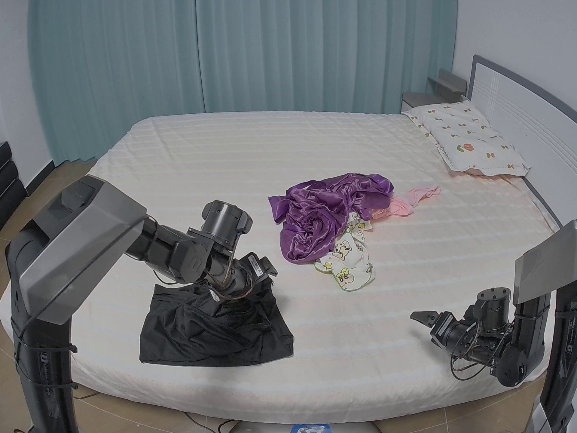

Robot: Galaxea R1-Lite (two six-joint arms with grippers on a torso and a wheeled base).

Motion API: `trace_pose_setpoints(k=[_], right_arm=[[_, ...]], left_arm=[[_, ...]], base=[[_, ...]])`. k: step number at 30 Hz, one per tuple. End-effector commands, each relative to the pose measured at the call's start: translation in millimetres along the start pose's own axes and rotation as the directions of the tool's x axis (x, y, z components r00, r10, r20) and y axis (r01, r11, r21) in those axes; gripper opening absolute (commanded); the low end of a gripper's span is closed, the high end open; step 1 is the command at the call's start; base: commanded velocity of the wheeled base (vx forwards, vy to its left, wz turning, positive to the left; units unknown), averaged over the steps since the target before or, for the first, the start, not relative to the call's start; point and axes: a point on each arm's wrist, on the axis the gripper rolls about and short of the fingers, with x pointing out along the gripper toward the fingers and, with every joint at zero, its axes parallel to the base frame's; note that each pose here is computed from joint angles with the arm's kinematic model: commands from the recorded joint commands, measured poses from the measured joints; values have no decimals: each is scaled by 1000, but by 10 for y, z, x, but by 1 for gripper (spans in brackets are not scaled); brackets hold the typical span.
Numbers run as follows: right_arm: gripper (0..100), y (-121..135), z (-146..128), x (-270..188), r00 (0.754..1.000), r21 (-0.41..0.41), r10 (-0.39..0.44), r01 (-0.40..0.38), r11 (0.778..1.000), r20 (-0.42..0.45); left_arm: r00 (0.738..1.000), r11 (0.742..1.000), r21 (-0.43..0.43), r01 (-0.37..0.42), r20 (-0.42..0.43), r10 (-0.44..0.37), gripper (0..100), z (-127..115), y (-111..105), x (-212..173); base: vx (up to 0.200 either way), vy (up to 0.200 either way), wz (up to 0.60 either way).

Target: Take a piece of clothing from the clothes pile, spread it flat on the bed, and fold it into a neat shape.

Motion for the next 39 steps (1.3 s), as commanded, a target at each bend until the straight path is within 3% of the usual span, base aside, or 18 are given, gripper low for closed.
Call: trace_pose_setpoints(k=[1, 3, 4, 8, 9, 10, 14, 26, 39], right_arm=[[100, 31, 24, 17, 1000, -5, 23, -23, 1000, 19], [100, 41, 32, 18, 999, -9, 27, -27, 1000, 24], [100, 75, 32, 20, 999, -17, 42, -41, 999, 26], [100, 203, -8, 61, 996, -49, 91, -90, 995, 24], [100, 203, -8, 61, 996, -49, 91, -90, 995, 24], [100, 225, -28, 74, 995, -67, 99, -98, 993, 17], [100, 261, -61, 144, 993, -116, 116, -115, 987, 7], [100, 524, -103, 365, 988, -247, 152, -155, 956, -33], [100, 779, -118, 547, 982, -298, 178, -188, 936, -60]], left_arm=[[997, 994, -71, 78, 35, -76, 100, 215, 85, -555], [996, 993, -83, 83, 38, -80, 100, 249, 140, -618], [997, 989, -123, 78, 32, -74, 100, 318, 340, -727], [999, 975, -221, 27, -23, -32, 100, 360, 813, -804], [999, 975, -221, 27, -23, -32, 100, 360, 813, -804], [999, 966, -258, 15, -34, -25, 100, 367, 979, -842], [995, 947, -321, 31, -81, -60, 100, 341, 1262, -918], [993, 934, -355, 45, -87, -81, 100, 389, 1377, -904], [992, 931, -366, 16, -110, -61, 100, 381, 1428, -821]], base=[[0, 0, 0], [0, 0, 0], [0, 0, 0], [0, 0, 0], [0, 0, 0], [0, 0, 0], [0, 0, 0], [0, 50, 0], [0, 0, 0]])
